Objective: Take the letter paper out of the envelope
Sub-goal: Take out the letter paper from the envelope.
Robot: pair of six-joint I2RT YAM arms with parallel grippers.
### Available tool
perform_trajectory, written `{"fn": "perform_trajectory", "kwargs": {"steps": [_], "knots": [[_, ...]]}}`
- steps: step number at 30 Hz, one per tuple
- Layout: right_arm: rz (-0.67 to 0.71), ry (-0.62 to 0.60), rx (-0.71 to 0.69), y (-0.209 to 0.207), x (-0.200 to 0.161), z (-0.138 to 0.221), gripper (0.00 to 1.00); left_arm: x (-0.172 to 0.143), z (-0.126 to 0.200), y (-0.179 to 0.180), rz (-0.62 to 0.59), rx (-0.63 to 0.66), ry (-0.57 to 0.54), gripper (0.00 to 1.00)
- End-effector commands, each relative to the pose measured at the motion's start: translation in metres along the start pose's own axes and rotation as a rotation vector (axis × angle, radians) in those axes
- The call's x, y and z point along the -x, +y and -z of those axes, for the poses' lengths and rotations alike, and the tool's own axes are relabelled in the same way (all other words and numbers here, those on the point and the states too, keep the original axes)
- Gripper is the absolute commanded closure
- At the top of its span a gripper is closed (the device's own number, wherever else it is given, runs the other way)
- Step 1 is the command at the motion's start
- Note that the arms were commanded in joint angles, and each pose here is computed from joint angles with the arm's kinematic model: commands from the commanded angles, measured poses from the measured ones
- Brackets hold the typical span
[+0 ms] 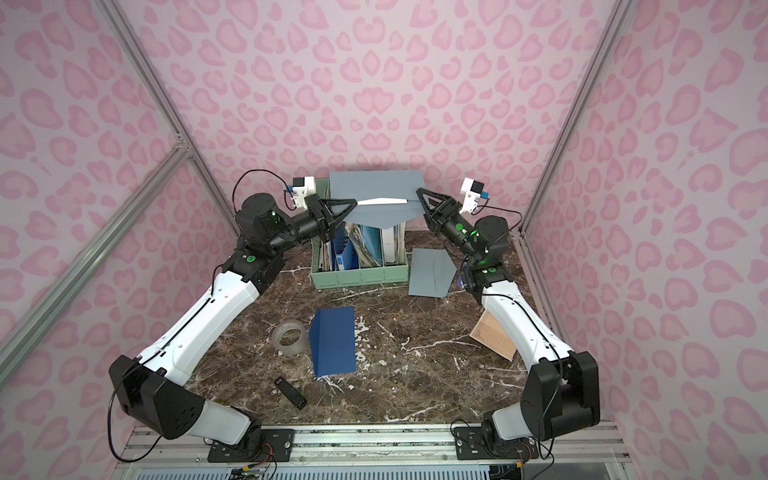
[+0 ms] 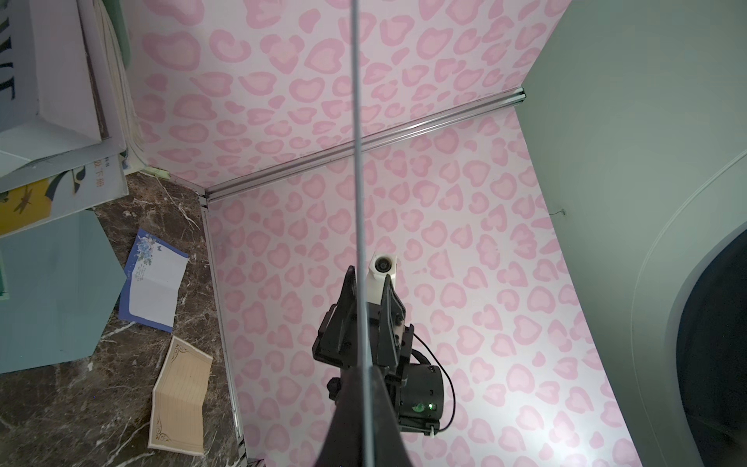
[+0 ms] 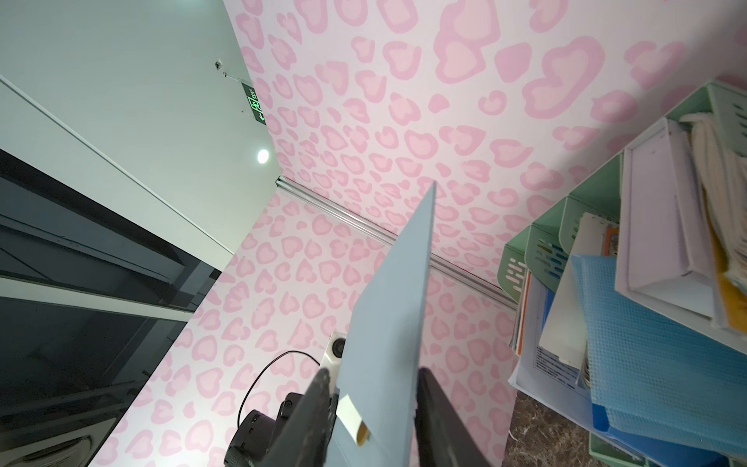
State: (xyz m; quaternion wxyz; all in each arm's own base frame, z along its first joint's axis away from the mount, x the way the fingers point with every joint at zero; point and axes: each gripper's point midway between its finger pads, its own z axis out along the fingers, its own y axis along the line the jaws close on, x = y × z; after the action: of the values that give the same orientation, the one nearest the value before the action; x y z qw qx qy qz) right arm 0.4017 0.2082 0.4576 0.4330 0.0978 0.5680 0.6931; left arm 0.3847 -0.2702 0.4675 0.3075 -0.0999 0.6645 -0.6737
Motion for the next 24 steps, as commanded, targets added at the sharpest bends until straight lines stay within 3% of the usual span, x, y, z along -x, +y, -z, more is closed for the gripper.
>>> {"fn": "perform_trajectory", "kwargs": {"steps": [1,4,10,14,24], "knots": [[0.003,0.021,0.068,0.016,-0.007,0.003,0.61,0.003,0.001,-0.006,-0.024,-0.019,-0.013,1.00],[-0.002,0.032,0.050,0.015,-0.015,0.007,0.59,0.004,-0.001,-0.005,-0.025,-0.018,-0.014,1.00],[-0.020,0.029,0.062,0.015,-0.018,0.006,0.73,0.004,-0.004,-0.003,-0.022,-0.019,-0.007,1.00],[-0.027,0.032,0.062,0.014,-0.019,0.005,0.76,0.004,-0.005,-0.003,-0.022,-0.017,-0.003,1.00],[-0.029,0.026,0.055,0.011,-0.017,0.002,0.99,0.001,-0.005,0.002,-0.020,-0.008,0.010,1.00]]}}
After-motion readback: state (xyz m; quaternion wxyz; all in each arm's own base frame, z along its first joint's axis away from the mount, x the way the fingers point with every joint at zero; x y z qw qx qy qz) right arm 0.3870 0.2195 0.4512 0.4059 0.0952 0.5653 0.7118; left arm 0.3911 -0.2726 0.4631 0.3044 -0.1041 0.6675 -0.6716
